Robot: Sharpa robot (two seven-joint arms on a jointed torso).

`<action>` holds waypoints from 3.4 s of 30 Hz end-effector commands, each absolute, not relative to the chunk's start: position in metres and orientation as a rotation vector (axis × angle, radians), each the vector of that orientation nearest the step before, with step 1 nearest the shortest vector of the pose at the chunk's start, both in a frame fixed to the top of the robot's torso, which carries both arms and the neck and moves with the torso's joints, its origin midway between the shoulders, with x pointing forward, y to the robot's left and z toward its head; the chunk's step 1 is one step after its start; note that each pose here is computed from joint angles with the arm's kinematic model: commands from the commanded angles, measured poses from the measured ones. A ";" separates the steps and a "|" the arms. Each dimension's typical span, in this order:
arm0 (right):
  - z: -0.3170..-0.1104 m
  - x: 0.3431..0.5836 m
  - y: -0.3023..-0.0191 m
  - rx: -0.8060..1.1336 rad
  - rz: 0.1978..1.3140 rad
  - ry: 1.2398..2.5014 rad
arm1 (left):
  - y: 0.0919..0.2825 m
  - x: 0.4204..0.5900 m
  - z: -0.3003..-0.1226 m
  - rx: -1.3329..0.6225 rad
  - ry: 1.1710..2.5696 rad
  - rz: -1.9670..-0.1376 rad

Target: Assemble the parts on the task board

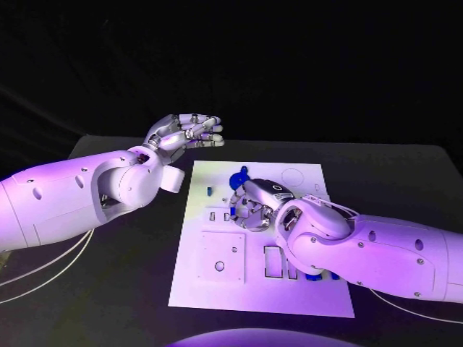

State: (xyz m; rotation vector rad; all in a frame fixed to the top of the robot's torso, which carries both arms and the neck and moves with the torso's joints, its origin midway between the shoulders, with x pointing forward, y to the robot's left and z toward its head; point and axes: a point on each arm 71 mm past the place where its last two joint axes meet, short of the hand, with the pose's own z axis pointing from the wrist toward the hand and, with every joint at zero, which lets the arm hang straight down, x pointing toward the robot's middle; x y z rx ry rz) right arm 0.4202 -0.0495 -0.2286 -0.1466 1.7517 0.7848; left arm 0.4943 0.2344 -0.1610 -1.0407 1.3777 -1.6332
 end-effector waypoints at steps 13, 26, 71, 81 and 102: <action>-0.236 0.419 -0.047 -0.170 0.778 1.763 | 0.232 0.493 -0.160 -1.025 1.387 -1.657; -0.241 0.417 -0.049 -0.170 0.775 1.777 | 0.233 0.493 -0.160 -1.025 1.389 -1.654; -0.233 0.415 -0.057 -0.085 0.865 1.672 | 0.238 0.493 -0.161 -1.028 1.407 -1.635; -0.205 0.430 -0.094 0.068 1.050 1.765 | 0.243 0.495 -0.167 -0.911 1.545 -1.548; -0.163 0.477 -0.197 0.568 1.201 1.726 | 0.229 0.476 -0.197 -0.447 2.288 -0.932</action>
